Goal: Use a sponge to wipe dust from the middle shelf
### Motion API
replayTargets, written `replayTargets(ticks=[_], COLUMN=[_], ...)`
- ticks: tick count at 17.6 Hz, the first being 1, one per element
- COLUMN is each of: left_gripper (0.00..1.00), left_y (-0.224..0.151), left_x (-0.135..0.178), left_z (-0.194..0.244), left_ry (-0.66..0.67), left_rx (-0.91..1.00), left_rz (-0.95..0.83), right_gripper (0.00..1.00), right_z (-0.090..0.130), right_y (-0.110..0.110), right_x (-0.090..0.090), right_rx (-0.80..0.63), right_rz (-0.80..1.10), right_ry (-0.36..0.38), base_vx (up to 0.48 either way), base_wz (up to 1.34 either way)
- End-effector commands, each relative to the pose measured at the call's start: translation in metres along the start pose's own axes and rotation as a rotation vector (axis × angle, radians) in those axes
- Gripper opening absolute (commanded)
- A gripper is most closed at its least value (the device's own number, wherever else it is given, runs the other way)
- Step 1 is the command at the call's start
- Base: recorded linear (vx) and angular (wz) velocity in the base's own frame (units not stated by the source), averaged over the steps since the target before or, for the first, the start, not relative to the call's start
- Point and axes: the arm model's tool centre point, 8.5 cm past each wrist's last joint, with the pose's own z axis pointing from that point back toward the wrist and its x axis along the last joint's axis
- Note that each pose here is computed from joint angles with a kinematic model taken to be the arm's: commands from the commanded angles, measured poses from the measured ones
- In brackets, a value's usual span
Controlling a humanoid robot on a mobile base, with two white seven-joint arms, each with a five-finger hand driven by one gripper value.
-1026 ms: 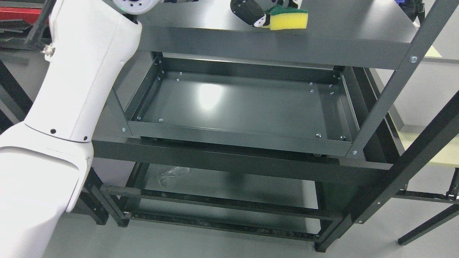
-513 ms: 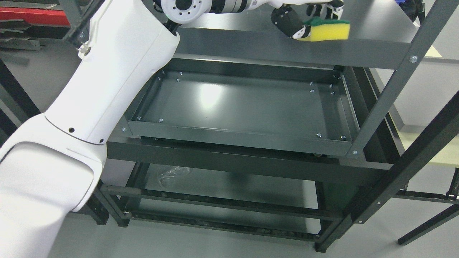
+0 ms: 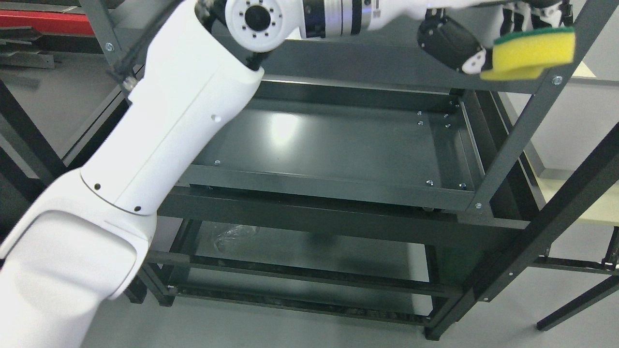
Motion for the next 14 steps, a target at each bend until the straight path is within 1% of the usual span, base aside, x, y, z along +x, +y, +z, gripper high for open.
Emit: replayTargets(ticks=[1,2,3,4,5,7,8,10,12,14], left_gripper=[0.01,0.01,0.02,0.02,0.02,0.03,0.03,0.03,0.03,0.03], left_y=[-0.149,-0.193,-0.221,-0.232,-0.236,-0.231,-0.228,-0.235,-0.249,-0.249], left_x=[0.019,0.019,0.018,0.016,0.008,-0.012,-0.024,-0.041,-0.051,-0.06], left_z=[0.018,0.028,0.042,0.052,0.066,0.099,0.12,0.165,0.208,0.251], left_ry=[-0.218,-0.21,-0.193,-0.175,-0.136,-0.044,0.004,0.105,0.206,0.311], left_rx=[0.12,0.161,0.22,0.267,0.354,0.585,0.706,0.88,0.99,1.107], left_rz=[0.382,0.492,0.569,0.603,0.634,0.676,0.702,0.724,0.738,0.742], right_gripper=[1.0,1.0,1.0,1.0,1.0,1.0,1.0,1.0,1.0,1.0], right_z=[-0.001,-0.001,-0.001,-0.001,-0.001,-0.001,-0.001,-0.001,-0.001,-0.001], right_y=[-0.01,-0.01,-0.01,-0.01,-0.01,-0.01,-0.01,-0.01,-0.01,-0.01], right_x=[0.002,0.001,0.001,0.002,0.002,0.002,0.001,0.001,0.001,0.002], right_rx=[-0.014,-0.014,-0.014,-0.014,-0.014,-0.014,-0.014,-0.014,-0.014,-0.014], right_rz=[0.003,0.003,0.003,0.003,0.003,0.003,0.003,0.003,0.003,0.003], right_ry=[0.049,0.05,0.05,0.049,0.049,0.049,0.05,0.05,0.05,0.049], base_vx=[0.0,0.0,0.0,0.0,0.0,0.0,0.0,0.0,0.0,0.003], base_wz=[0.0,0.0,0.0,0.0,0.0,0.0,0.0,0.0,0.0,0.05])
